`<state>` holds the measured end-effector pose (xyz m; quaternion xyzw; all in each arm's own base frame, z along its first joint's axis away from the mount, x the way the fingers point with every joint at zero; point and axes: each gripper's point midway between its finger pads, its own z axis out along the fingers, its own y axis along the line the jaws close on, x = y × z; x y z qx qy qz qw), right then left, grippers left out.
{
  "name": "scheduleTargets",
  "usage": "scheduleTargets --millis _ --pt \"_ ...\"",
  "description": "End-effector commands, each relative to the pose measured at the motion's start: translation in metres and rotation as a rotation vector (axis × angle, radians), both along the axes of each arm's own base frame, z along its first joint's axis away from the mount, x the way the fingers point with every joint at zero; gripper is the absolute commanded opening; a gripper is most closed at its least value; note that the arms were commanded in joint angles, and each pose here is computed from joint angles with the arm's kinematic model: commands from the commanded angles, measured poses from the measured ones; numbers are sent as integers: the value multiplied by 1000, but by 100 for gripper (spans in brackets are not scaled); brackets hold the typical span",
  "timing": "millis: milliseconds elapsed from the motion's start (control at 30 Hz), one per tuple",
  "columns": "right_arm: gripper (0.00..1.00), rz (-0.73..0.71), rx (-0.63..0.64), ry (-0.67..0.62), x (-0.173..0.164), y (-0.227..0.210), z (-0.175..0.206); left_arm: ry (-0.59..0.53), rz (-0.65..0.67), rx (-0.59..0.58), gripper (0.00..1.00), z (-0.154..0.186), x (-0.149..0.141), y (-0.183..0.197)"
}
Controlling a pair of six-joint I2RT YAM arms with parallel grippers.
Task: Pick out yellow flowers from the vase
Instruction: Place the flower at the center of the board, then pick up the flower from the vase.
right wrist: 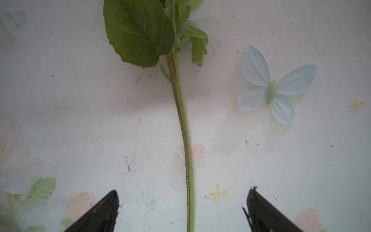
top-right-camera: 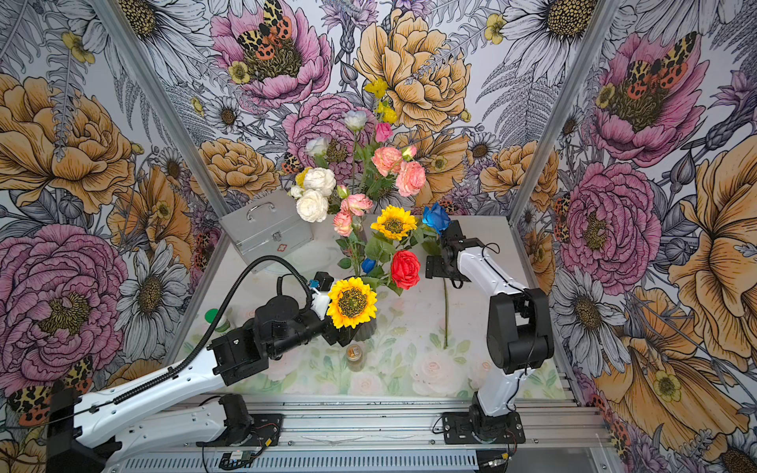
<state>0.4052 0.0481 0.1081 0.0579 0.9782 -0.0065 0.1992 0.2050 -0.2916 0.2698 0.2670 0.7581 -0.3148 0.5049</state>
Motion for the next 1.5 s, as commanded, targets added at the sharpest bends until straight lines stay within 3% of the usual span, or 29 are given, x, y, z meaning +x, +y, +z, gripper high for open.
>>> scheduleTargets --millis 0,233,433,567,867,1233,1467 --pt "99 -7 22 -45 1 5 13 -94 30 -47 90 17 8 -3" --pt "100 -4 32 -54 2 6 15 -163 58 -86 63 33 13 -2" --pt "100 -3 34 -59 2 7 15 -184 47 -107 50 37 12 -4" --pt "99 -5 35 -64 2 7 17 -187 46 -106 28 39 12 -4" --pt "100 -3 61 -117 0 9 39 -222 73 -31 1 52 13 7" --pt "100 0 78 -172 -5 10 62 -307 96 70 0 106 15 24" --pt "99 -2 103 -236 -8 8 88 -304 131 28 0 153 20 34"
